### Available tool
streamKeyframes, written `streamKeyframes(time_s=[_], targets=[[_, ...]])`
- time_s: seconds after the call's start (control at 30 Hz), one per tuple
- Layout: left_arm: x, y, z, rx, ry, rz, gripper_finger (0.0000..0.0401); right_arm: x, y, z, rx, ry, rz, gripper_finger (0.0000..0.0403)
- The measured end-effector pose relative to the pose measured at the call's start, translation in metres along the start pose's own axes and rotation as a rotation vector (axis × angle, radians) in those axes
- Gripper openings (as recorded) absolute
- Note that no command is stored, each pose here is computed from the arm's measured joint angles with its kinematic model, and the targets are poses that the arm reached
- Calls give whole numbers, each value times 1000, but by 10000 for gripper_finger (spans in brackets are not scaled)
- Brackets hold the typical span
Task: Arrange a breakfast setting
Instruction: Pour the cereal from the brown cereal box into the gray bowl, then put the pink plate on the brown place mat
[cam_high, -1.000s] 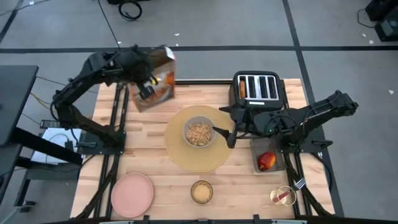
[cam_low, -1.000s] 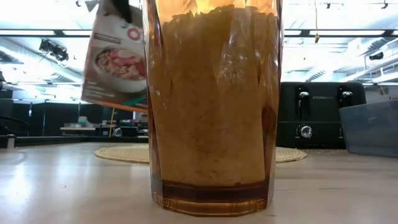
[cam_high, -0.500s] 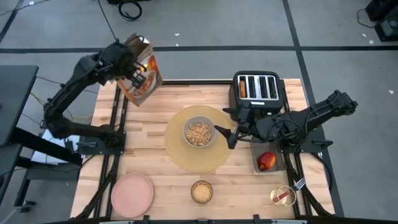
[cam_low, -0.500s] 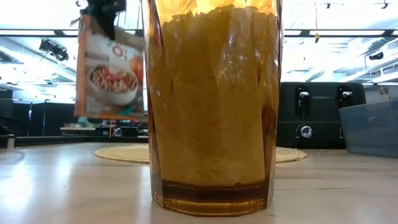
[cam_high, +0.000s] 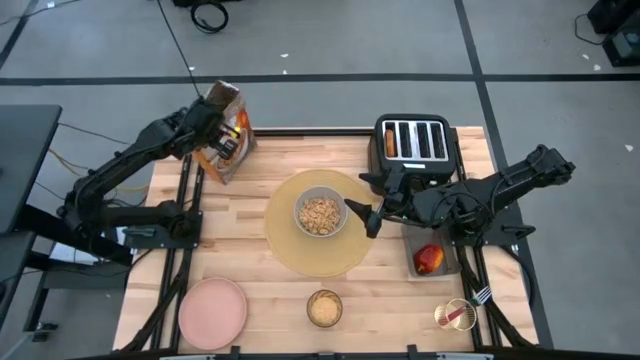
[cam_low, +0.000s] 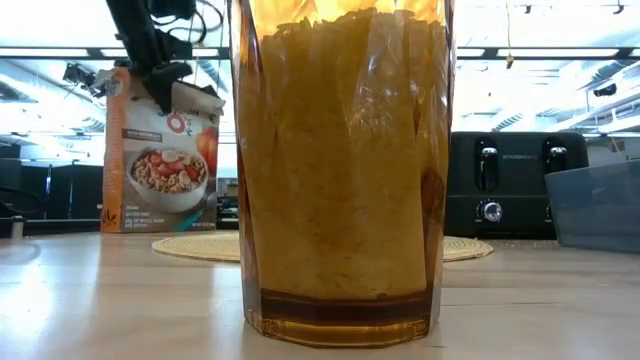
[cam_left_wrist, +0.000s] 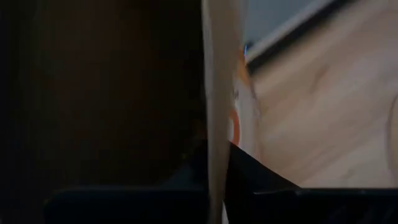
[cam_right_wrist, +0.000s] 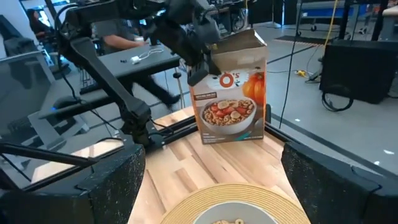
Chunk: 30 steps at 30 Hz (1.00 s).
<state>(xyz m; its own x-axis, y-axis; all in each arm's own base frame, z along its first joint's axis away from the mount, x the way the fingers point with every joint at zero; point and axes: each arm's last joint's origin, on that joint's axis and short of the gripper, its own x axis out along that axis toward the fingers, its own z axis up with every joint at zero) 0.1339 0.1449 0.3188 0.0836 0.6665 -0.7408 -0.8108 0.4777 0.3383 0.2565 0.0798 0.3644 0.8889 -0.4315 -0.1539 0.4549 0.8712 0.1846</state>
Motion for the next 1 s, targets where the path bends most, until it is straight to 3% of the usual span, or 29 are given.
streamKeyframes(time_s=[0.2, 0.57, 0.73, 0.83, 1.0], targets=[[-16, 7, 10, -10, -24, -19, 72, 0, 1, 0, 9, 7, 18, 377], [-64, 28, 32, -60, -140, -40, 202, 1, 0, -1, 10, 11, 24, 377], [-86, 36, 40, -81, -199, -107, 226, 1, 0, -1, 19, 14, 30, 377], [-100, 40, 43, -114, -234, -178, 228, 1, 0, -1, 42, 14, 28, 377], [-130, 43, 46, -159, -347, -404, 228, 6, -9, 1, 186, 24, -40, 376]])
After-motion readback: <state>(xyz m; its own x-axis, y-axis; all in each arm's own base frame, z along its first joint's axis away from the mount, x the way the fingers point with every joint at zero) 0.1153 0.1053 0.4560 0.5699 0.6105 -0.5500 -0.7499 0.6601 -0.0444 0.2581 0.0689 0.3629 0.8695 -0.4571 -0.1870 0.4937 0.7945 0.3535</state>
